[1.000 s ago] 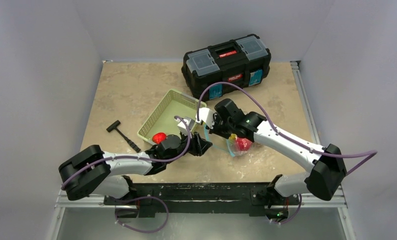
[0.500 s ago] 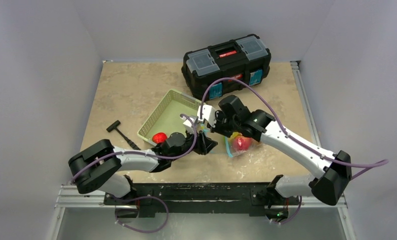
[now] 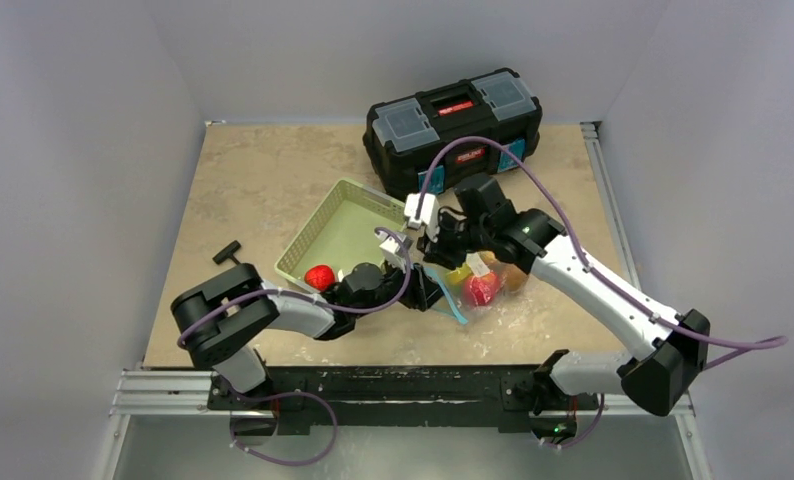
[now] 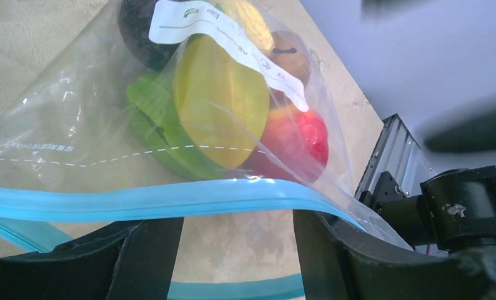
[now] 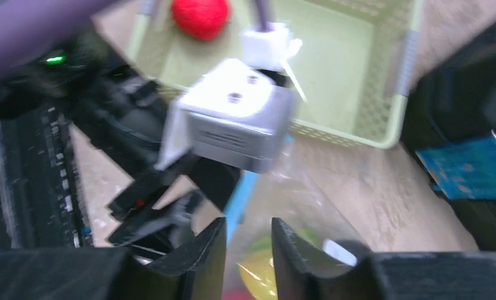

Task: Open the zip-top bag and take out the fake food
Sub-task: Pick up the fake fruit from the zipper food storage bag.

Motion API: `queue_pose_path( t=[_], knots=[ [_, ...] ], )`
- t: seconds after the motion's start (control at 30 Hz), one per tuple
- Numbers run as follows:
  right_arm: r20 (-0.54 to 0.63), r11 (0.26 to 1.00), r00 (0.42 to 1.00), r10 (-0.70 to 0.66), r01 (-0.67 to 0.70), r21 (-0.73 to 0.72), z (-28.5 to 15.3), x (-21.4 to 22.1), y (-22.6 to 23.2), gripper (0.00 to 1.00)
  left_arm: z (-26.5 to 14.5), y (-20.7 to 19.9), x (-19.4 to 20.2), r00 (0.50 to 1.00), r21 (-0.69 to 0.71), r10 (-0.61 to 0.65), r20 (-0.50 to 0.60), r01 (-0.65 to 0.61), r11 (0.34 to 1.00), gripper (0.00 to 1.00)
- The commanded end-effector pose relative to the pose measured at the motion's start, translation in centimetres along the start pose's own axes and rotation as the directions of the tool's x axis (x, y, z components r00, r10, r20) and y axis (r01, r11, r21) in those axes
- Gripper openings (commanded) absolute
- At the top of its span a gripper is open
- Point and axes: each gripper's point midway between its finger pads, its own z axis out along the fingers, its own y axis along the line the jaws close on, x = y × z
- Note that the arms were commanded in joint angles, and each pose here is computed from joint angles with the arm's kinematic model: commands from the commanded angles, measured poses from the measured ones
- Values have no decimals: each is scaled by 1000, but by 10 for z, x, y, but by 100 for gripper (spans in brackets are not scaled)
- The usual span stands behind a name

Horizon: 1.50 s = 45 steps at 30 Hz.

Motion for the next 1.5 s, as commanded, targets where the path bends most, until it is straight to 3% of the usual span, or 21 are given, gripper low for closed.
queue_pose_path(
  t=[0.0, 0.2, 0.37, 0.5, 0.63, 0.87, 1.2, 1.27, 1.47],
  knots=[
    [115, 980, 985, 131, -146, 135, -29, -3, -49, 38, 17, -13, -13, 998, 49, -21, 52, 19, 999, 63],
    [84, 830, 947, 309, -312, 462, -41, 80, -115, 40, 31, -14, -16, 998, 50, 24, 58, -27, 998, 64],
    [-1, 767, 917, 399, -333, 548, -31, 135, -123, 28, 37, -11, -24, 993, 27, 79, 83, -81, 996, 69],
    [-46, 790, 904, 425, -346, 506, -14, 153, -113, 17, 50, -11, -23, 994, 20, 100, 53, -101, 995, 70],
    [-125, 835, 892, 434, -346, 428, 3, 167, -99, 13, 63, -11, -20, 992, 18, 118, 33, -119, 993, 71],
    [-137, 878, 889, 437, -388, 279, 19, 162, -76, 13, 74, 1, -20, 987, -27, 162, -4, -162, 986, 73],
    [-118, 893, 897, 426, -396, 213, 22, 153, -68, 16, 77, 22, -12, 983, -103, 163, -87, -172, 980, 73],
    [-119, 894, 897, 425, -395, 210, 23, 153, -67, 17, 78, 23, -14, 984, -118, 157, -90, -167, 979, 68],
    [-123, 893, 898, 422, -389, 228, 21, 155, -70, 18, 69, 23, -19, 986, -140, 143, -83, -153, 978, 26]
  ],
)
